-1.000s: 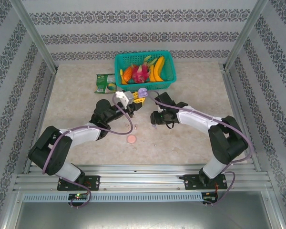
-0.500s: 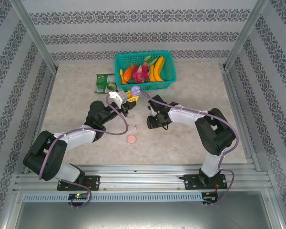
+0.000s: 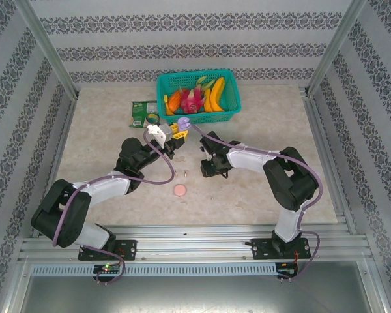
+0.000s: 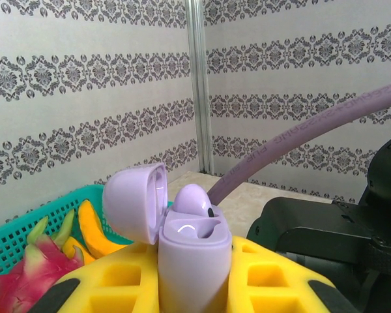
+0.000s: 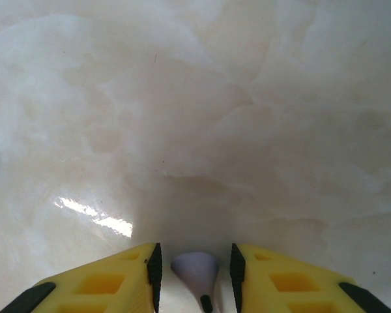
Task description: Insert the wireless bluetooth earbuds into the charging case
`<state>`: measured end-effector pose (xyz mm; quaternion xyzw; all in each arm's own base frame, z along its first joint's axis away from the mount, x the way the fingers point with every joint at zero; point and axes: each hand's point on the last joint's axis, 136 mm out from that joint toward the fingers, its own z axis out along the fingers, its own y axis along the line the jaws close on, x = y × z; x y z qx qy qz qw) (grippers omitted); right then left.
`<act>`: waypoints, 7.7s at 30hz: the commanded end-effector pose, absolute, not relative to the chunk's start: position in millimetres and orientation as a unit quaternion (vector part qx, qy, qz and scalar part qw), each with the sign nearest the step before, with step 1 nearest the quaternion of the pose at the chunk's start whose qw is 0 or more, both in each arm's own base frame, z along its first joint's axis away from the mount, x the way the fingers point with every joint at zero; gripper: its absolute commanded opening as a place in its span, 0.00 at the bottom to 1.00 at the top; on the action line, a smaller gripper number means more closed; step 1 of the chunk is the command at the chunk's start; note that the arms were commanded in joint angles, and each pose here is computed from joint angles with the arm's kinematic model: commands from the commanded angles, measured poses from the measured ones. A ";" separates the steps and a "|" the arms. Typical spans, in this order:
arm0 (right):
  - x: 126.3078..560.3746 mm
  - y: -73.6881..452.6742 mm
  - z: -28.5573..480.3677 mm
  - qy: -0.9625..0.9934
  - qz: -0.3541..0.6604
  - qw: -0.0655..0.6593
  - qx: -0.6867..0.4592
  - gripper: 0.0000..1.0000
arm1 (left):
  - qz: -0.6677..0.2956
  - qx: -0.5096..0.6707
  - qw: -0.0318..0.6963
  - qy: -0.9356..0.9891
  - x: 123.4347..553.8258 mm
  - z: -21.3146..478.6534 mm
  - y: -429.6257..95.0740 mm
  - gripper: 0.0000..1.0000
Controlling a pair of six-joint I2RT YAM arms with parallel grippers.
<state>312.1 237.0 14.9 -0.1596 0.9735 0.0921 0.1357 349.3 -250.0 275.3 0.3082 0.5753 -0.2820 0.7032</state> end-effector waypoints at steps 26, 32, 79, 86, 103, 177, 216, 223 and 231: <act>299.9 226.0 21.1 0.972 0.042 0.156 -0.168 0.17 | -0.285 0.304 0.726 0.547 348.0 297.8 -247.2 0.00; 303.7 217.7 50.3 0.969 0.054 0.197 -0.141 0.16 | -0.285 0.305 0.724 0.548 348.2 296.7 -247.6 0.00; 333.7 268.9 365.3 0.765 0.310 0.551 -0.123 0.16 | -0.394 0.315 0.696 0.511 352.1 316.2 -299.3 0.00; 336.9 277.8 359.5 0.767 0.315 0.543 -0.129 0.16 | -0.396 0.316 0.696 0.509 351.3 317.5 -301.9 0.00; 343.0 287.5 334.2 0.783 0.310 0.522 -0.133 0.16 | -0.398 0.319 0.697 0.504 347.7 321.3 -304.3 0.00; 350.1 224.6 380.8 0.799 0.319 0.508 -0.043 0.50 | -0.394 0.329 0.683 0.520 349.3 303.7 -307.2 0.00; 348.7 148.1 253.7 0.895 0.244 0.363 0.089 0.32 | -0.430 0.305 0.586 0.615 369.8 264.3 -341.1 0.00; 328.0 111.8 212.3 0.896 0.223 0.352 0.152 0.34 | -0.487 0.186 0.441 0.731 387.1 202.3 -396.0 0.00; 318.7 97.0 181.2 0.903 0.202 0.343 0.160 0.35 | -0.457 0.015 0.302 0.837 416.6 119.5 -421.4 0.00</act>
